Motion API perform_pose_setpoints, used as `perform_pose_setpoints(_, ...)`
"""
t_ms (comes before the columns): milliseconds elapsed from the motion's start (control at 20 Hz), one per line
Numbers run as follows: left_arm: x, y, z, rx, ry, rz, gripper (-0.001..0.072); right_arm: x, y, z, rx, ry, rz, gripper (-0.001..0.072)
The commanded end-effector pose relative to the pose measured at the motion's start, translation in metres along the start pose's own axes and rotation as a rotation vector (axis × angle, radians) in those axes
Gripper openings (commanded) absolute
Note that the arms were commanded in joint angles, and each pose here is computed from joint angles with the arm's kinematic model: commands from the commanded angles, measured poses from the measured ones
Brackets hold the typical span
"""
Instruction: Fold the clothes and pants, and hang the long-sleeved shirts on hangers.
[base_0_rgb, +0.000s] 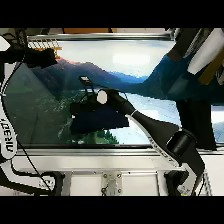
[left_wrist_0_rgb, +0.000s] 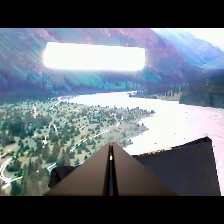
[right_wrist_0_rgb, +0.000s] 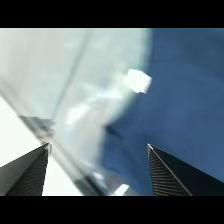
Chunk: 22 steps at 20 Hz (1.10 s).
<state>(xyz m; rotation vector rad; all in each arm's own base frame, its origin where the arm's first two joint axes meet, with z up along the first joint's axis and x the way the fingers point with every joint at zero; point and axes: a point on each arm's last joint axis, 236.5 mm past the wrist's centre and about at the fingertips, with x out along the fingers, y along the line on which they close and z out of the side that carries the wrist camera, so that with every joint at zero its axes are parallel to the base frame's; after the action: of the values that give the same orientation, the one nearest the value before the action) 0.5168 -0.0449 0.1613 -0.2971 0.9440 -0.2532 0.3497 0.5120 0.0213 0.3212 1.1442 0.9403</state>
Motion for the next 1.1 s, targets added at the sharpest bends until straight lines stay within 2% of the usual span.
perform_pose_setpoints(0, -0.002, 0.0, 0.003, 0.012, -0.012, 0.001, 0.0007, -0.004, 0.024, 0.009, -0.081, -0.046, 0.074, 0.0653)
perform_pose_setpoints(150, -0.008, -0.005, -0.003, 0.018, -0.031, 0.005, 0.0007, -0.068, -0.033, 0.02, -0.167, -0.053, -0.108, 0.0653)
perform_pose_setpoints(250, -0.009, -0.009, -0.02, 0.006, -0.04, 0.002, 0.0007, -0.117, -0.101, -0.001, -0.117, -0.008, -0.251, 0.0654)
perform_pose_setpoints(350, -0.002, -0.016, -0.058, 0.0, 0.017, -0.004, 0.0007, -0.167, -0.18, -0.035, 0.051, 0.021, -0.374, 0.0655)
perform_pose_setpoints(450, 0.008, -0.029, -0.096, 0.011, 0.082, -0.02, 0.0008, -0.201, -0.242, -0.071, 0.289, 0.016, -0.426, 0.0656)
perform_pose_setpoints(600, 0.026, -0.054, -0.144, 0.071, 0.156, -0.053, 0.0007, -0.209, -0.286, -0.103, 0.557, 0.003, -0.359, 0.0657)
perform_pose_setpoints(850, 0.039, -0.085, -0.17, 0.131, 0.19, -0.094, 0.0008, -0.157, -0.273, -0.092, 0.595, 0.001, -0.135, 0.0655)
perform_pose_setpoints(1050, 0.04, -0.091, -0.171, 0.142, 0.189, -0.101, 0.0007, -0.112, -0.243, -0.073, 0.567, 0.028, -0.037, 0.0653)
